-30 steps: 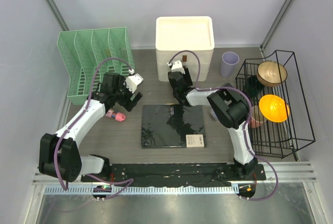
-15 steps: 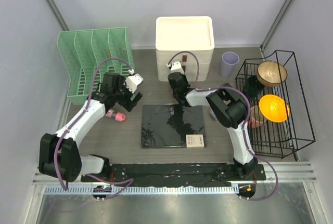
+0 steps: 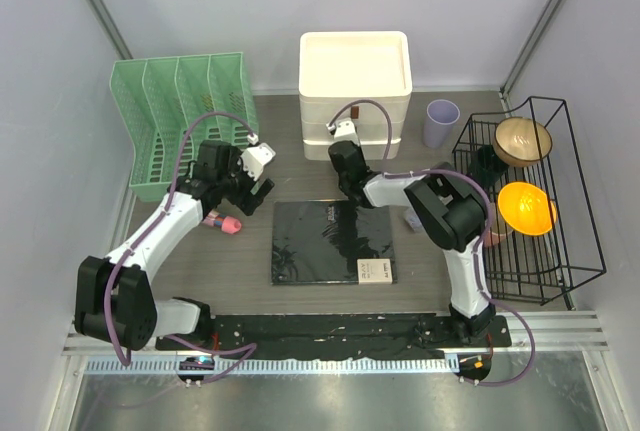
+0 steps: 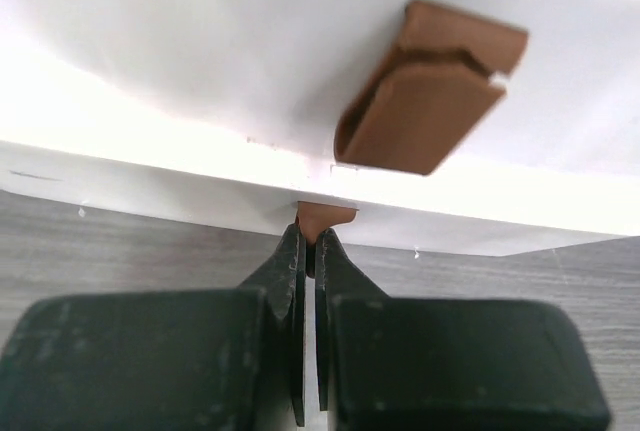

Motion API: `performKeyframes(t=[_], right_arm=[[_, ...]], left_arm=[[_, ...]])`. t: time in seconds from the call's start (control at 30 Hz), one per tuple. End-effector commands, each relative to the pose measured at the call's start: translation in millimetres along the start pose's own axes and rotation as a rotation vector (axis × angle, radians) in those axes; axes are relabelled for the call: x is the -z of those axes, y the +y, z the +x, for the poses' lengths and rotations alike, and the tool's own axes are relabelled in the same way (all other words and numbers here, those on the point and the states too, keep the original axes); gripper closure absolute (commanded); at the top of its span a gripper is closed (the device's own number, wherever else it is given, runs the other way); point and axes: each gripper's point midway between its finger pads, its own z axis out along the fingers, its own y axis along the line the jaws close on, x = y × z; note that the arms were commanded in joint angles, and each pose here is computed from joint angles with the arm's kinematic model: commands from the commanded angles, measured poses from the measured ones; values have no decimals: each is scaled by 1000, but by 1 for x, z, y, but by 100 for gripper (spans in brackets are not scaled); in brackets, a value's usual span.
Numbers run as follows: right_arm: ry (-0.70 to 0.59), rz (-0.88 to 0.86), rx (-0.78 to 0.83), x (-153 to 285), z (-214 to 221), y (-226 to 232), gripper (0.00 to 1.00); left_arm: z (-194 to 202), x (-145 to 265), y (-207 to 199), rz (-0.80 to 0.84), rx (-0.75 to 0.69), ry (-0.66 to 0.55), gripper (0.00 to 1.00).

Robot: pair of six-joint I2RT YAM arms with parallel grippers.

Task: Organize the desk

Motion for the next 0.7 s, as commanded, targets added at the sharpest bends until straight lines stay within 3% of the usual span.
performKeyframes(t=[0.0,0.43,0.67], right_arm=[[20,-49,-55,20,-7,1,99],[46,-166,-6,67,-6,12,99],[49,-186,3,86,-7,8,99]], left_arm=[[-18,5,4,-13,-9,-78,13],[-10,7,-1,2,-29,-63,13],[12,10,-8,40,-156,9,13]])
